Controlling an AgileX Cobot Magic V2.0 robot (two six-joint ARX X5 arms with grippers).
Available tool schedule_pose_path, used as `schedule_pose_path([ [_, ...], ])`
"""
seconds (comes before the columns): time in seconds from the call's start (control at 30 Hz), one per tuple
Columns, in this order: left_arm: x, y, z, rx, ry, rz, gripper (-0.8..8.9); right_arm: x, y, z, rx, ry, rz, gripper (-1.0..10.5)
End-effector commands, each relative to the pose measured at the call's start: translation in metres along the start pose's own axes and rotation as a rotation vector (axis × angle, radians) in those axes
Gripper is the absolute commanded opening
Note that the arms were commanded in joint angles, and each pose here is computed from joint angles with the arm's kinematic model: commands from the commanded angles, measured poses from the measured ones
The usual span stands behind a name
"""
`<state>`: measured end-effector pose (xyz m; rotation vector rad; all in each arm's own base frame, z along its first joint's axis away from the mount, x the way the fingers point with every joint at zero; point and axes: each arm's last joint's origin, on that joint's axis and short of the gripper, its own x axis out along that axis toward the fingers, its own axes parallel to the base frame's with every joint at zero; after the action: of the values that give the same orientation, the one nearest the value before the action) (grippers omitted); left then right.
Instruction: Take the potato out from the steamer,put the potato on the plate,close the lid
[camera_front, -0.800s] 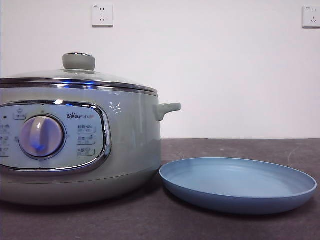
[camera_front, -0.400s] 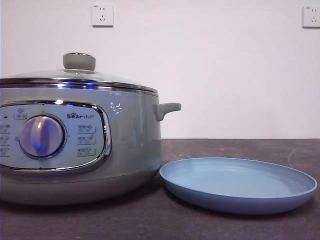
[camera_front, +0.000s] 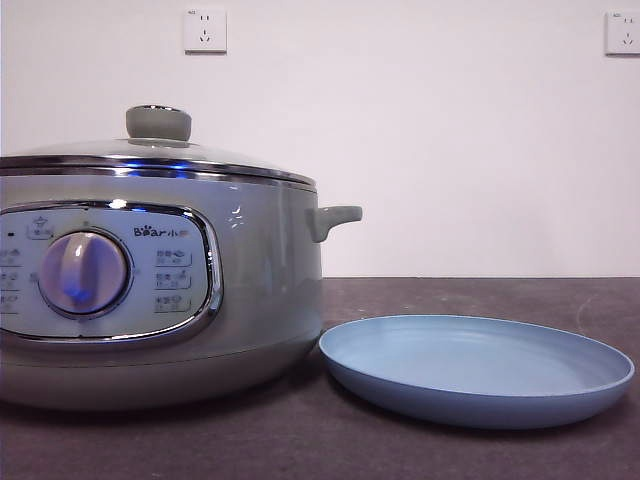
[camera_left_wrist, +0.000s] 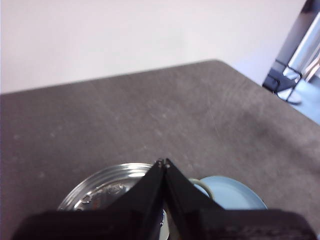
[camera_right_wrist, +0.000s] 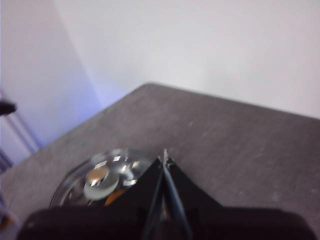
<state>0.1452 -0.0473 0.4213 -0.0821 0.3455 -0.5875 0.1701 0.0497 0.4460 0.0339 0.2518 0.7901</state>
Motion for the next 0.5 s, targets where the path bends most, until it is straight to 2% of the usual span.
schedule_pose_path([
  [0.03,0.008,0.0,0.001,0.018,0.022,-0.019,-0.02,0.005,0.003,0.002,-0.065,0.016,0.03,0.0],
  [0.1,0.013,0.001,0.001,0.014,0.036,-0.023,0.01,0.008,0.004,0.003,-0.068,0.018,0.039,0.2],
  [0.17,0.016,0.002,0.0,0.011,0.044,-0.021,0.27,0.009,0.004,0.003,-0.067,0.02,0.04,1.2],
  [0.3,0.018,0.004,0.001,0.011,0.038,0.018,3.33,0.009,0.002,0.003,-0.067,0.023,-0.035,4.9],
  [0.33,0.018,0.004,0.001,0.01,0.036,0.026,3.79,0.009,0.001,0.003,-0.068,0.024,-0.05,5.3],
  [0.5,0.02,0.005,0.001,0.009,0.039,0.033,3.86,0.009,0.001,0.003,-0.067,0.024,-0.062,5.4],
])
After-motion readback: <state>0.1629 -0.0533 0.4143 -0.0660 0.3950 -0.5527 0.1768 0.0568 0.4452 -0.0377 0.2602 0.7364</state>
